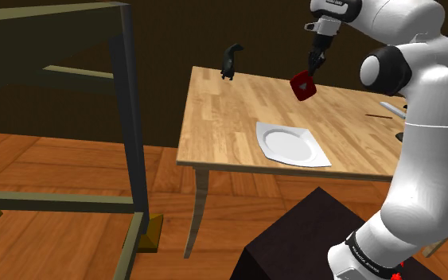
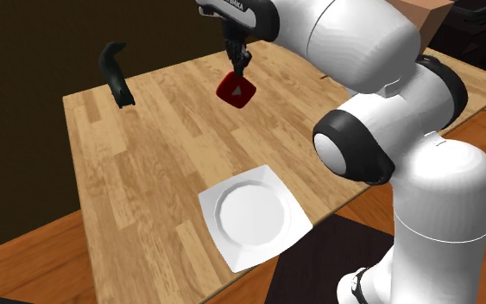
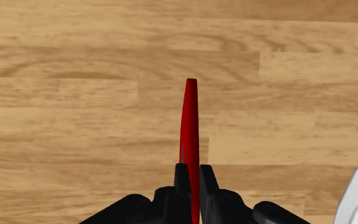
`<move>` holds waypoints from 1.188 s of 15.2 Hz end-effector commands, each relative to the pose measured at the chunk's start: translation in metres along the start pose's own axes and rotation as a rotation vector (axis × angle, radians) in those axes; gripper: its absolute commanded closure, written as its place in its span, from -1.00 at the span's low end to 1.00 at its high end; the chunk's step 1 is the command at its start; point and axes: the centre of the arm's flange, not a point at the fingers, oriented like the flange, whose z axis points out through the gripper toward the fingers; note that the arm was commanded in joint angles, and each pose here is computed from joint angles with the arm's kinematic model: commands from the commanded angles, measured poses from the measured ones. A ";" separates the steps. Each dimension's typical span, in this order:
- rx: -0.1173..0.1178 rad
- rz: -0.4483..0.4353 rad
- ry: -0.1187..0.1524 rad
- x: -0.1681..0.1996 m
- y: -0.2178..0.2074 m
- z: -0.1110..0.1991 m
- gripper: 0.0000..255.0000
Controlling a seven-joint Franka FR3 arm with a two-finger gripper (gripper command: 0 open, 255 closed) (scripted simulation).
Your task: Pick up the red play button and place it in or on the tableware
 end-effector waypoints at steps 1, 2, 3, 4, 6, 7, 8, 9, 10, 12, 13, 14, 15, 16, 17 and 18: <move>0.001 0.000 0.000 0.005 -0.012 -0.005 1.00; 0.001 0.000 0.000 0.011 -0.024 -0.007 1.00; 0.001 0.000 0.000 0.016 -0.036 -0.009 1.00; 0.001 0.000 0.000 0.022 -0.048 -0.011 1.00; 0.001 0.000 0.000 0.033 -0.071 -0.015 1.00; 0.001 0.000 0.000 0.039 -0.083 -0.017 1.00; 0.001 0.000 0.000 0.044 -0.095 -0.019 1.00; 0.001 0.000 0.000 0.050 -0.107 -0.021 1.00; 0.001 0.000 0.000 0.055 -0.119 -0.023 1.00; 0.000 0.000 0.000 0.066 -0.142 -0.026 1.00; 0.000 0.000 0.000 0.072 -0.154 -0.028 1.00; 0.000 0.000 0.000 0.077 -0.166 -0.030 1.00; 0.000 0.000 0.000 0.083 -0.178 -0.032 1.00; 0.001 0.000 0.000 0.088 -0.190 -0.034 1.00; 0.001 0.000 0.000 0.094 -0.201 -0.036 1.00; 0.000 0.000 0.000 0.099 -0.213 -0.038 1.00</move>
